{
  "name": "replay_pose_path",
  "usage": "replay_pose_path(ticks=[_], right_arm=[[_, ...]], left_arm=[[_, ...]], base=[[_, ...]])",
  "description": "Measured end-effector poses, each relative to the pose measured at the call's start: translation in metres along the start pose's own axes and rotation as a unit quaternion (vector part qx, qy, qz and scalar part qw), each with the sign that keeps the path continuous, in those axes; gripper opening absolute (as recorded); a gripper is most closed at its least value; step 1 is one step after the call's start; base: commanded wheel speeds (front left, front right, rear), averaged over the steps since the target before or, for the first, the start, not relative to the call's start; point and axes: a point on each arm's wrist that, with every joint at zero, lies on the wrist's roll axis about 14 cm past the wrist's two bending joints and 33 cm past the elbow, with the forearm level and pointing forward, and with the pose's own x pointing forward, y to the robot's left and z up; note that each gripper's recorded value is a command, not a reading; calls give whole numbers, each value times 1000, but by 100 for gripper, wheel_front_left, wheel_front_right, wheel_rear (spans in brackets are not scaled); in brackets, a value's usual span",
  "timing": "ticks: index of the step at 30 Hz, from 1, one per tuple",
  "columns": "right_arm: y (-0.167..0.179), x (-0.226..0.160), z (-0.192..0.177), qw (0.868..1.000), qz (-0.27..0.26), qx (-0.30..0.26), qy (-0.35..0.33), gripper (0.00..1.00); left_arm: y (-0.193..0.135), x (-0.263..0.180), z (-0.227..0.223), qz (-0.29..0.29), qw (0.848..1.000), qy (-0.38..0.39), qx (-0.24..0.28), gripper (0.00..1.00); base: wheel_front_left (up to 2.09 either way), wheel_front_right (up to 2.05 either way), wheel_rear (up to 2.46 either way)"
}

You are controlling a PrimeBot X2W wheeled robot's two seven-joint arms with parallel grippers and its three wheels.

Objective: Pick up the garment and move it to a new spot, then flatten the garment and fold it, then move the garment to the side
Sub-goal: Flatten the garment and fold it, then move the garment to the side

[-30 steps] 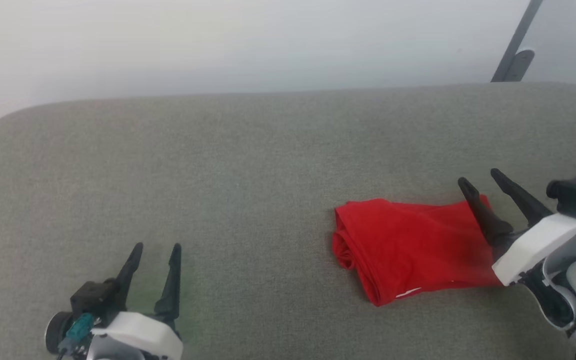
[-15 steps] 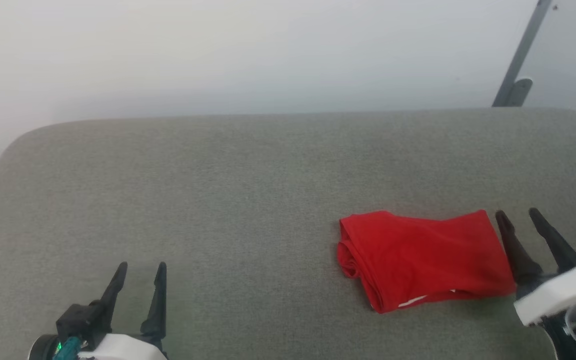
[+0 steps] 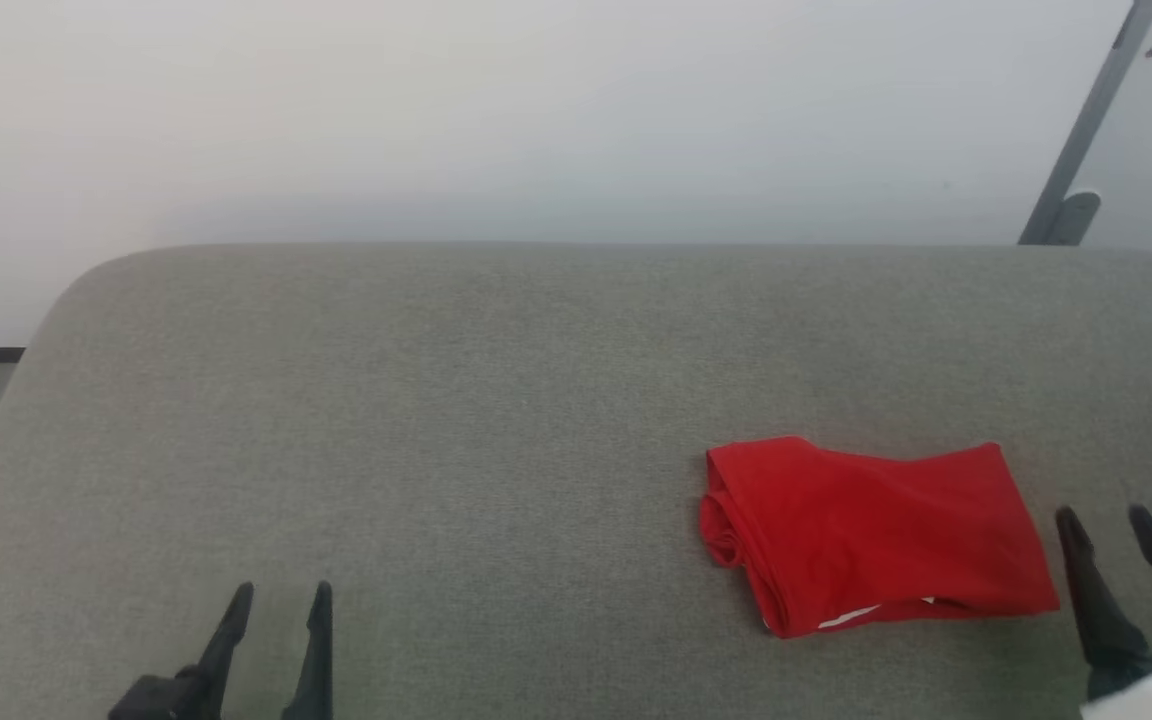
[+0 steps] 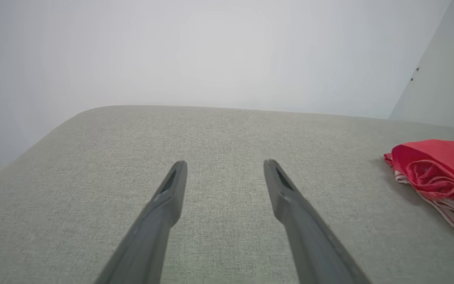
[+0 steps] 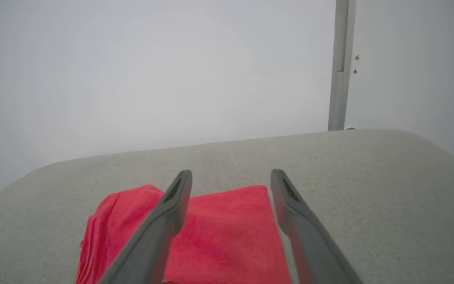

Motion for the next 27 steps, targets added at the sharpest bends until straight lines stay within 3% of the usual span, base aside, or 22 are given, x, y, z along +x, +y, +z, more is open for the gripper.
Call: replay_pose_path(ticks=[9, 27], right_arm=[[-10, -23, 8, 1000, -18, -9, -11, 100], [1, -23, 1, 1000, -15, 3, 18, 100]], left_arm=[[6, -19, 6, 18, 1000, -11, -1, 100], [2, -18, 6, 15, 1000, -10, 0, 100]], base=[[0, 0, 0], [0, 0, 0]])
